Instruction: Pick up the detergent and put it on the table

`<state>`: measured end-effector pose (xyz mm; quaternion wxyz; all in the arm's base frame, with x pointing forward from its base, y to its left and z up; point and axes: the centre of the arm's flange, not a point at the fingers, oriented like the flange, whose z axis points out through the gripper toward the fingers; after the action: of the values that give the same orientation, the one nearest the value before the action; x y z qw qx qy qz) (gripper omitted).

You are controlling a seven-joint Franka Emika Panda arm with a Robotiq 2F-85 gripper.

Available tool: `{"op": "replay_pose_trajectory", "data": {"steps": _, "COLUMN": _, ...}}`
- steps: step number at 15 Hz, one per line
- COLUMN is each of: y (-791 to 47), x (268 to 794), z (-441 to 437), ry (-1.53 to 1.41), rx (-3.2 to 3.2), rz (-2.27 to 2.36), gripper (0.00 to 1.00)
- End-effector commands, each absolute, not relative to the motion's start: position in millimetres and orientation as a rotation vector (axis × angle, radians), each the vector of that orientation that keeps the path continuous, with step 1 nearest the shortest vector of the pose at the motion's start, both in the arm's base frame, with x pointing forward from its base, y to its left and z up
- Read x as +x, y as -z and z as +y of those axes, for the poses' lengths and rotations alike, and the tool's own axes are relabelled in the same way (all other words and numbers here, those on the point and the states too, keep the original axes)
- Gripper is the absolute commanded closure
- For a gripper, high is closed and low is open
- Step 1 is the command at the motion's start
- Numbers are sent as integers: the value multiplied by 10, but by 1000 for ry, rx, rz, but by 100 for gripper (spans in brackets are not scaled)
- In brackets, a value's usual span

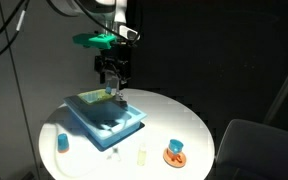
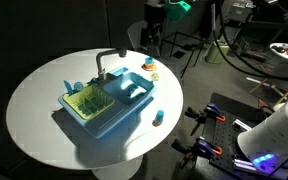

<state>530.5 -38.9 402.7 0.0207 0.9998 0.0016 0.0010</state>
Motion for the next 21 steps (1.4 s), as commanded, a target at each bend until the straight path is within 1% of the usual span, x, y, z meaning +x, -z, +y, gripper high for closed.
{"op": "replay_pose_trajectory", "data": {"steps": 1, "y": -4200, "x": 5019, "z": -362, "ry": -38, "rx": 3109, "rz": -65, "gripper": 0}}
{"op": "replay_pose_trajectory", "data": {"steps": 7, "y": -4371, "x": 4863, "z": -366, "ry": -84, "rx": 3138, "rz": -110, "gripper": 0}}
{"op": "replay_pose_trajectory", "data": {"steps": 15, "y": -4432, "x": 4779, "z": -331, "ry": -117, "rx": 3179, "rz": -114, "gripper": 0}}
{"op": "replay_pose_trajectory", "data": {"steps": 16, "y": -4386, "x": 4886, "z": -346, "ry": -102, "rx": 3159, "rz": -96, "gripper": 0}}
{"op": "replay_pose_trajectory", "data": {"steps": 21, "y": -4388, "x": 4876, "z": -342, "ry": -103, "rx": 3165, "rz": -102, "gripper": 0}}
